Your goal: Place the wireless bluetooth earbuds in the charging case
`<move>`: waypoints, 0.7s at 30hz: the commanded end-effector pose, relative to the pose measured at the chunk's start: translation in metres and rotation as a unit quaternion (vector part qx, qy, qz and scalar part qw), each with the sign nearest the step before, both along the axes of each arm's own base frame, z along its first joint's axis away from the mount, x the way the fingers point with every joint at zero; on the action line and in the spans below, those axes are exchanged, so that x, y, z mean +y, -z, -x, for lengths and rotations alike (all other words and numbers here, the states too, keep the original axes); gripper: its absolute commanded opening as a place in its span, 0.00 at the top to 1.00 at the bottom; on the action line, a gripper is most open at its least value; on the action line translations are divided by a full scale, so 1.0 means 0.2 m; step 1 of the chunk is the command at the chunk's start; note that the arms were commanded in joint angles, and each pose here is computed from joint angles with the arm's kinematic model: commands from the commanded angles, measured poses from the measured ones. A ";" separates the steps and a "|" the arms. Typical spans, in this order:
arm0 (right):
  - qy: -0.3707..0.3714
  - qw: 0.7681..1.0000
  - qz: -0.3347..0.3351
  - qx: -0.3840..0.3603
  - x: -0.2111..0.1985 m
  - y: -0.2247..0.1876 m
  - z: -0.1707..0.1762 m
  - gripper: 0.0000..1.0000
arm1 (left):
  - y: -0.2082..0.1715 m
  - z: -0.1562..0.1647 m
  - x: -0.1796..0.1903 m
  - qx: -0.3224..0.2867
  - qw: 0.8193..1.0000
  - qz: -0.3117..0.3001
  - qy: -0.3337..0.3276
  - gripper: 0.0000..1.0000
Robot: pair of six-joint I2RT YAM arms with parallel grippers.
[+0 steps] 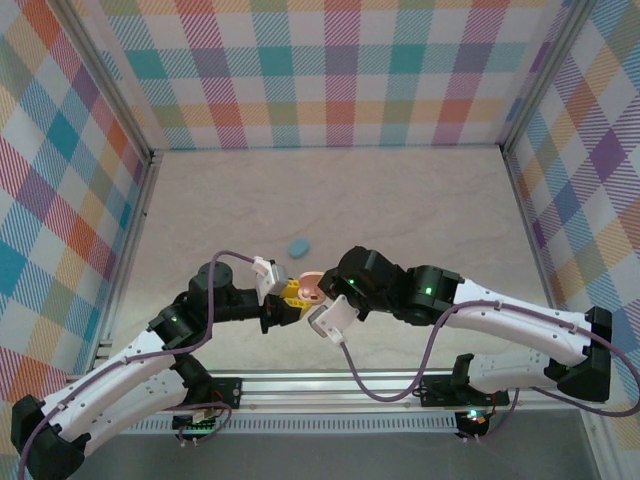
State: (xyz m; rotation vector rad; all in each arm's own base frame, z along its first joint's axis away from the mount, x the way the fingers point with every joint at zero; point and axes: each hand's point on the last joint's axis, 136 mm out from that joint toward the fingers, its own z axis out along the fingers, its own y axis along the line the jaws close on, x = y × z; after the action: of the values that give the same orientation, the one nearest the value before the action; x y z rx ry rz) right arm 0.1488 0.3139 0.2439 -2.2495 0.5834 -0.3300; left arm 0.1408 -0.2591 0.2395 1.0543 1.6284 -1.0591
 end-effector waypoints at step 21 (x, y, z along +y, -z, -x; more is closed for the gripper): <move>-0.023 0.997 -0.071 0.008 0.12 -0.18 0.04 0.52 | -0.20 0.00 -0.03 -0.053 0.996 0.073 0.012 0.78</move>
State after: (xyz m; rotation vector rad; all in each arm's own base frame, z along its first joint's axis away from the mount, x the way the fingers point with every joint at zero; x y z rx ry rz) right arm 0.1536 0.3174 0.2572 -2.2151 0.5515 -0.3710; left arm 0.1435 -0.2627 0.2437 1.0371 1.6069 -1.0772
